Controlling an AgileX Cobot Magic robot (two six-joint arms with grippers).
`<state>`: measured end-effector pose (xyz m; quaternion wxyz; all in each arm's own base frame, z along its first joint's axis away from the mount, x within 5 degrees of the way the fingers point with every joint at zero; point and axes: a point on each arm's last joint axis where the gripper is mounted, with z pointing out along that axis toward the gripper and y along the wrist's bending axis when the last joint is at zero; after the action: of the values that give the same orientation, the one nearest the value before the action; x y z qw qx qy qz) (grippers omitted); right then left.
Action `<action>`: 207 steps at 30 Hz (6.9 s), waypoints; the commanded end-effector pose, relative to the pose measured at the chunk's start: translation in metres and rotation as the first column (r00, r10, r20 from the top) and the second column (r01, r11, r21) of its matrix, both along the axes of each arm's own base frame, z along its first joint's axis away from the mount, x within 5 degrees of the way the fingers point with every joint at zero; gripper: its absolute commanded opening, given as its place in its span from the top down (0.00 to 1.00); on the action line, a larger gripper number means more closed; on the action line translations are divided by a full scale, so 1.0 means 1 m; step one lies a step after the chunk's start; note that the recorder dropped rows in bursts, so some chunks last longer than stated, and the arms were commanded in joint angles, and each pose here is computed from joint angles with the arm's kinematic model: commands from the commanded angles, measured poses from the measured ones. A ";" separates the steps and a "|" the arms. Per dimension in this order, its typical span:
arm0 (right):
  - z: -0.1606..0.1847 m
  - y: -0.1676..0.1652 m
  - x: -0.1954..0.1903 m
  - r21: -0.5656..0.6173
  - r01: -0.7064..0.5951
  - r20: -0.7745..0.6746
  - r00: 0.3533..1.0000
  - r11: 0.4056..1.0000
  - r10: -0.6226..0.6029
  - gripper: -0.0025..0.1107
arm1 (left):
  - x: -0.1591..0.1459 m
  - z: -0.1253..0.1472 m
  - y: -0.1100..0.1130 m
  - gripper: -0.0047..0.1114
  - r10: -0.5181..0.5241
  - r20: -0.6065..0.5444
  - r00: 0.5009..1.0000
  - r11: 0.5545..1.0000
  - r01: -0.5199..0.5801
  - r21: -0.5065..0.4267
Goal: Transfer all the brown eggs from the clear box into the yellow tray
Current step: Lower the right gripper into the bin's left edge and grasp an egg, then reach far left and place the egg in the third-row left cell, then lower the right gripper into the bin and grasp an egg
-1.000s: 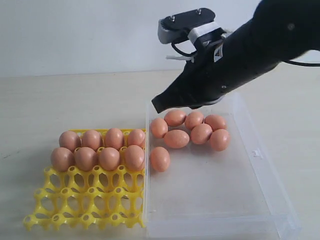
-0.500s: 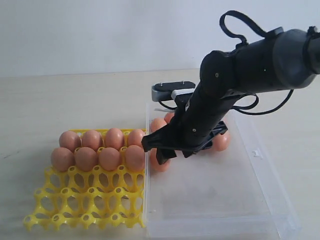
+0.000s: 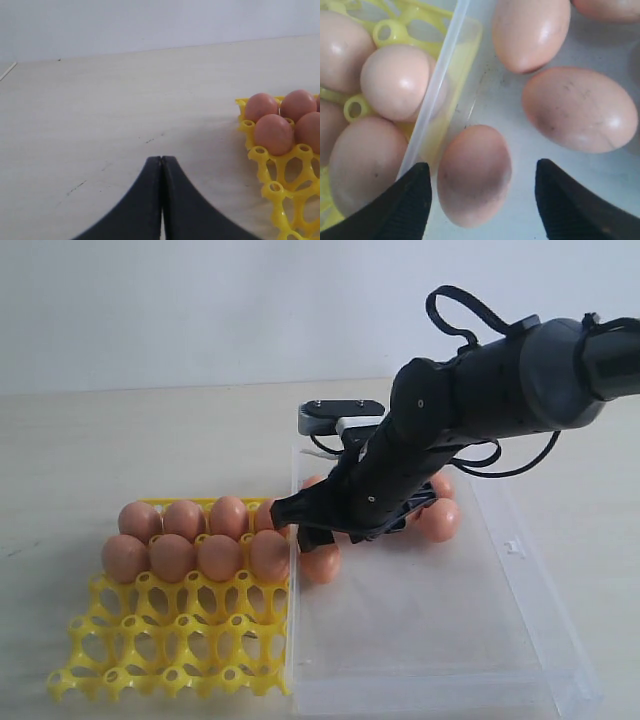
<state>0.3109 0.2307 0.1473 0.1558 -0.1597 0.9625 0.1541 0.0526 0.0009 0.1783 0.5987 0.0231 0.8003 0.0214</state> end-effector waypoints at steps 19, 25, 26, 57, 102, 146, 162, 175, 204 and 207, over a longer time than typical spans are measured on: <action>-0.034 0.011 0.013 -0.038 -0.039 -0.084 0.996 0.998 0.036 0.60 | 0.000 0.001 0.000 0.96 0.002 0.001 1.000 1.000 -0.002 0.006; -0.035 0.011 0.013 -0.044 -0.059 -0.081 0.995 0.997 0.056 0.46 | 0.000 0.001 0.000 0.96 0.002 0.001 1.000 1.000 -0.002 0.006; -0.035 0.011 0.013 -0.044 -0.059 -0.081 0.995 0.997 0.056 0.46 | 0.000 0.001 0.000 0.96 0.002 0.001 1.000 1.000 -0.002 0.006; 0.098 0.054 -0.036 -0.428 -0.564 0.477 0.524 0.707 0.706 0.98 | 0.000 0.001 0.000 0.96 0.002 0.001 1.000 1.000 -0.002 0.006; 0.031 0.196 -0.044 -0.395 -0.818 0.081 0.422 0.418 0.903 0.95 | 0.000 0.001 0.000 0.96 0.002 0.001 1.000 1.000 -0.002 0.006; 0.039 0.199 -0.040 -0.420 -0.792 0.151 0.420 0.443 0.895 0.84 | 0.000 0.001 0.000 0.96 0.002 0.001 1.000 1.000 -0.002 0.006; 0.130 0.057 0.010 -0.526 -0.379 0.120 0.853 0.761 0.508 0.88 | 0.000 0.001 0.000 0.96 0.002 0.001 1.000 1.000 -0.002 0.006; 0.043 0.023 0.001 -0.635 -0.671 0.055 0.454 0.382 0.889 0.45 | 0.000 0.001 0.000 0.96 0.002 0.001 1.000 1.000 -0.002 0.006; 0.004 0.033 0.036 -0.623 -0.669 -0.030 0.537 0.405 0.843 0.45 | 0.000 0.001 0.000 0.96 0.002 0.001 1.000 1.000 -0.002 0.006; -0.001 0.030 0.038 -0.620 -0.671 -0.041 0.544 0.406 0.838 0.45 | 0.000 0.001 0.000 0.96 0.002 0.001 1.000 1.000 -0.002 0.006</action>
<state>0.3442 0.2643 0.1482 0.1481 -0.6453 0.7417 -0.1076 0.0526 0.0009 0.1783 0.5987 0.0231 0.8003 0.0214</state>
